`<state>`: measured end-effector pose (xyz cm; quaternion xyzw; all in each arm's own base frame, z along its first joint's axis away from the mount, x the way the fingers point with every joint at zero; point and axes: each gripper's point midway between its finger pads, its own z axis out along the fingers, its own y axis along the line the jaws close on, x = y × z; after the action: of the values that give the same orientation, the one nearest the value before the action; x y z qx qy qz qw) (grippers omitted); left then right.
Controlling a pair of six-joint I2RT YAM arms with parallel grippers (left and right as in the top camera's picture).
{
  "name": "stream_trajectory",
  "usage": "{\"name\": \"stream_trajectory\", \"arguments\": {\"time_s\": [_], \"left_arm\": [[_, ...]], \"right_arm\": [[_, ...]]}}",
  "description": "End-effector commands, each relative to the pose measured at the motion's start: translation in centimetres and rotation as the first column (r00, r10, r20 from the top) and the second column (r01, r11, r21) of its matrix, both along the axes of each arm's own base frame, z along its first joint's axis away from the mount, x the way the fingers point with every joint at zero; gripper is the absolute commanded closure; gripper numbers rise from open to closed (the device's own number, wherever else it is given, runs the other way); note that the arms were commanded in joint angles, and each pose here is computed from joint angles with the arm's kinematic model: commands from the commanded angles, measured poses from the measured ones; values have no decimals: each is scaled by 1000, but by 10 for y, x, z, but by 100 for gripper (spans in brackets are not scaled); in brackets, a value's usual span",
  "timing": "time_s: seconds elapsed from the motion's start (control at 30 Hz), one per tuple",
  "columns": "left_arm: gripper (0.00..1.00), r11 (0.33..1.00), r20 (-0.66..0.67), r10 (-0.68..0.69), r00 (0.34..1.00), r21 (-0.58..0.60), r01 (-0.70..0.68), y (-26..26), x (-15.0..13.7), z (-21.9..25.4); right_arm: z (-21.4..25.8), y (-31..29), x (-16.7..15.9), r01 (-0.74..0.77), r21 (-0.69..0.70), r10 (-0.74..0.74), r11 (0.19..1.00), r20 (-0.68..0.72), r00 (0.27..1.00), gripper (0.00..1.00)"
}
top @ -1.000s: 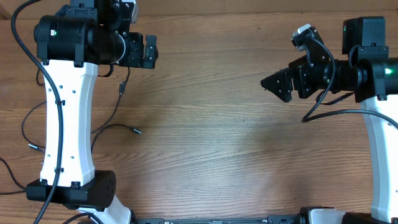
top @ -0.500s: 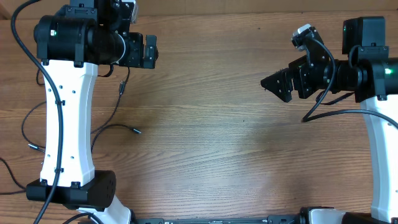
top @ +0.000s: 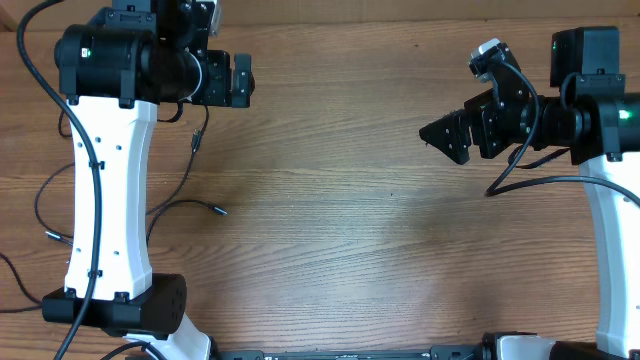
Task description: Untangle cables
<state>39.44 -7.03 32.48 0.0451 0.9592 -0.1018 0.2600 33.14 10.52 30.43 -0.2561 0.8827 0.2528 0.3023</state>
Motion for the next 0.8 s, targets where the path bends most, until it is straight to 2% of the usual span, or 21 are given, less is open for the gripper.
{"name": "stream_trajectory", "arguments": {"time_s": [0.0,0.37,0.77], "left_arm": [[0,999,33,34,999,-26,-33,-5,0,11],[0,999,194,-17,981,-45,26,-22,-28,58],[0,996,359,-19,933,-73,48,-22,-45,47]], "right_arm": [[2,0,1,-2,-2,2,1000,12,1000,0],[2,0,1,-2,-2,2,1000,11,1000,0],[2,0,1,-2,-2,2,1000,12,1000,0]]}}
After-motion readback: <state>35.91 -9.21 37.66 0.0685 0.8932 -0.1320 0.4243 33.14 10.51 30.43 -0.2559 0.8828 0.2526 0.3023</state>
